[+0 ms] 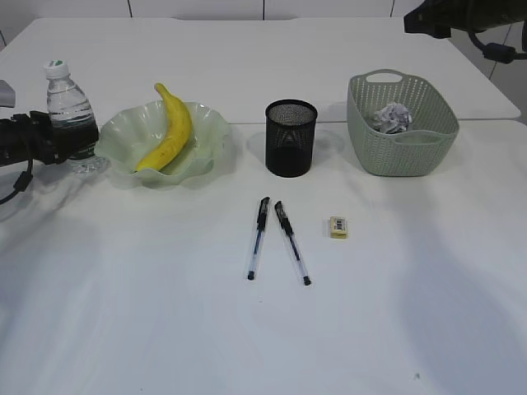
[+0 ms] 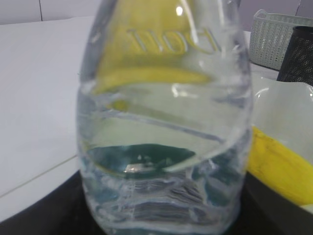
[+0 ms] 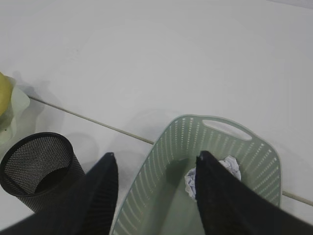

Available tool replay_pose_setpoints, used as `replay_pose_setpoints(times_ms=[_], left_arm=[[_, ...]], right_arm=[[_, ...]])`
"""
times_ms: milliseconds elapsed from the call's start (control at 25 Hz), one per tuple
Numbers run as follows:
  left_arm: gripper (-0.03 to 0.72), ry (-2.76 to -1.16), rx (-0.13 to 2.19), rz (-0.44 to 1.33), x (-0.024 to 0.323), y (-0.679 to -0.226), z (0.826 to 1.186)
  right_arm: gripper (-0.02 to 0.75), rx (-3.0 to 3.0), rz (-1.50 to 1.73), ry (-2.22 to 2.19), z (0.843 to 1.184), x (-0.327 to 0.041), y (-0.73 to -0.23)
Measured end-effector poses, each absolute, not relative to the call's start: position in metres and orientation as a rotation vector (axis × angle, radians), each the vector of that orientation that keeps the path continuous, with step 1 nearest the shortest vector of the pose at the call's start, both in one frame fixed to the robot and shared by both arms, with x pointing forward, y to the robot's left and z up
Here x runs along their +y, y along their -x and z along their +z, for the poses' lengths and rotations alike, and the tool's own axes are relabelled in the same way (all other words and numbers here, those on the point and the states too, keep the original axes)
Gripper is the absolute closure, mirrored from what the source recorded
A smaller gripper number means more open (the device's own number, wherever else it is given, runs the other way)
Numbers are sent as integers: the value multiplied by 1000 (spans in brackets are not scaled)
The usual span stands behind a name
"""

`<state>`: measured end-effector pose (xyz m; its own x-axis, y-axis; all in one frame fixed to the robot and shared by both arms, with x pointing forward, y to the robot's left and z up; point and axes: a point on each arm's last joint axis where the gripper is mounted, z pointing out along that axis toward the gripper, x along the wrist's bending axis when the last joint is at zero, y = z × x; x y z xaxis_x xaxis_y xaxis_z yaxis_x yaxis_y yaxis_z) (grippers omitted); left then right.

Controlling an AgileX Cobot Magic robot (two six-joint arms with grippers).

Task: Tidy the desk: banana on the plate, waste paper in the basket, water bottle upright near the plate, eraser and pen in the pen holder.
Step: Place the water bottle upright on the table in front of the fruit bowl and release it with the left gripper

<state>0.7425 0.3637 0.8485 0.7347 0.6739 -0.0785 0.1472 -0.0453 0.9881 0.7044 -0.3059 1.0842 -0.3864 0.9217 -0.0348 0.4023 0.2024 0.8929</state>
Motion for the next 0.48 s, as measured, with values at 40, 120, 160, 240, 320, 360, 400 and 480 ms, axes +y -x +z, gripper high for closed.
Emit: replay_pose_setpoints(times_ms=[40, 120, 160, 240, 320, 360, 400, 480], left_arm=[[202, -1587, 682, 484, 364, -742, 848], [202, -1587, 683, 483, 364, -742, 848], [200, -1587, 684, 483, 364, -743, 848], [200, -1586, 685, 482, 364, -743, 848], [199, -1585, 687, 480, 364, -743, 848], [199, -1584, 692, 477, 364, -743, 848], [198, -1581, 697, 473, 364, -743, 848], [196, -1578, 703, 467, 364, -743, 848]], right_arm=[[353, 1892, 1136, -1229, 1084, -306, -704], [353, 1892, 1136, -1229, 1084, -306, -704], [353, 1892, 1136, -1229, 1084, -306, -704], [353, 1892, 1136, -1229, 1084, -306, -704], [353, 1892, 1136, -1229, 1084, -306, -704], [353, 1892, 1136, -1229, 1084, -306, -704], [353, 1892, 1136, -1229, 1084, -306, -704], [353, 1892, 1136, -1229, 1084, -306, -704]])
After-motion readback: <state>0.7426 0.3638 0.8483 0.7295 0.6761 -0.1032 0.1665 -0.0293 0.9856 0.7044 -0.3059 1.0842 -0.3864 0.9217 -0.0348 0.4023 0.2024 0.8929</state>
